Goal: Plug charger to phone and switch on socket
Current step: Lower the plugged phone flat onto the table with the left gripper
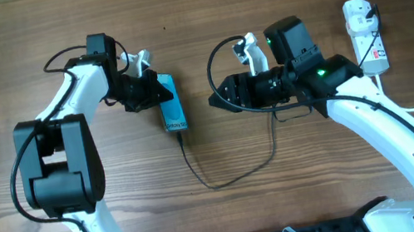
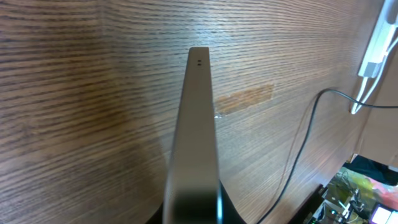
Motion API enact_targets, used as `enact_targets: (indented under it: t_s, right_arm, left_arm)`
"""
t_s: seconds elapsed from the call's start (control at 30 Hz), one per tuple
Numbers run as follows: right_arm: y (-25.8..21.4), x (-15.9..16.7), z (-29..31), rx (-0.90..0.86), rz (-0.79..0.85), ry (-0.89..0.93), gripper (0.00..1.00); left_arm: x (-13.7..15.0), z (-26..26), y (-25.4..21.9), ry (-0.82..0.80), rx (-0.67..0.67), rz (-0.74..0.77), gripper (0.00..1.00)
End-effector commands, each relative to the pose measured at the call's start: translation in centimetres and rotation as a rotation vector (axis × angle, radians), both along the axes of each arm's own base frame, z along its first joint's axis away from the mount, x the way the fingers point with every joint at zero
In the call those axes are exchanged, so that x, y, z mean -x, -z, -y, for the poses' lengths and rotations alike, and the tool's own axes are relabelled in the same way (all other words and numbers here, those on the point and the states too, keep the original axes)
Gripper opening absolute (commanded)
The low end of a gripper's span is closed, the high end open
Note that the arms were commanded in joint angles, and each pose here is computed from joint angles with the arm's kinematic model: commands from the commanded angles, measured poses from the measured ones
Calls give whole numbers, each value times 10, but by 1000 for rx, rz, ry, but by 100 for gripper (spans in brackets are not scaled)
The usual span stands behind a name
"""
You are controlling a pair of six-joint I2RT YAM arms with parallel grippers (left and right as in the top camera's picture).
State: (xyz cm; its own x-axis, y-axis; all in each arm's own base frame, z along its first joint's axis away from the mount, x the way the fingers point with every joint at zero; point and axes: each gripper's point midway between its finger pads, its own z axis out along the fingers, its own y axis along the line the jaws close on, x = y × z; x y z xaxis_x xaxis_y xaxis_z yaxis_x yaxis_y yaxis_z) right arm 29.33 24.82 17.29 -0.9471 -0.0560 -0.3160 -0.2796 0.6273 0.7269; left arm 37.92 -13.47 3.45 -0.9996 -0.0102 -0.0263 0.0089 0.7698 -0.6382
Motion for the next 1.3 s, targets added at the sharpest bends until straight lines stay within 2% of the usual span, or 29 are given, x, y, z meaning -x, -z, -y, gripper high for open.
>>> enact_targets:
  t_s: [0.0, 0.6, 1.0, 1.13, 1.27]
  right_arm:
    - [-3, -5, 0, 9, 32, -5, 73]
    - [-2, -5, 1, 15, 30, -1, 73]
    - [-2, -6, 1, 16, 30, 0, 73]
    - [-2, -6, 1, 16, 31, 0, 73]
    - [-2, -6, 1, 17, 31, 0, 73]
  left_arm:
    - [3, 1, 9, -8, -4, -30, 4]
    - [12, -4, 39, -42, -43, -134, 4]
    - [12, -4, 39, -42, -44, -135, 27]
    - [11, -19, 49, -93, -146, -161, 29]
    - [14, -25, 53, -95, -189, -169, 31]
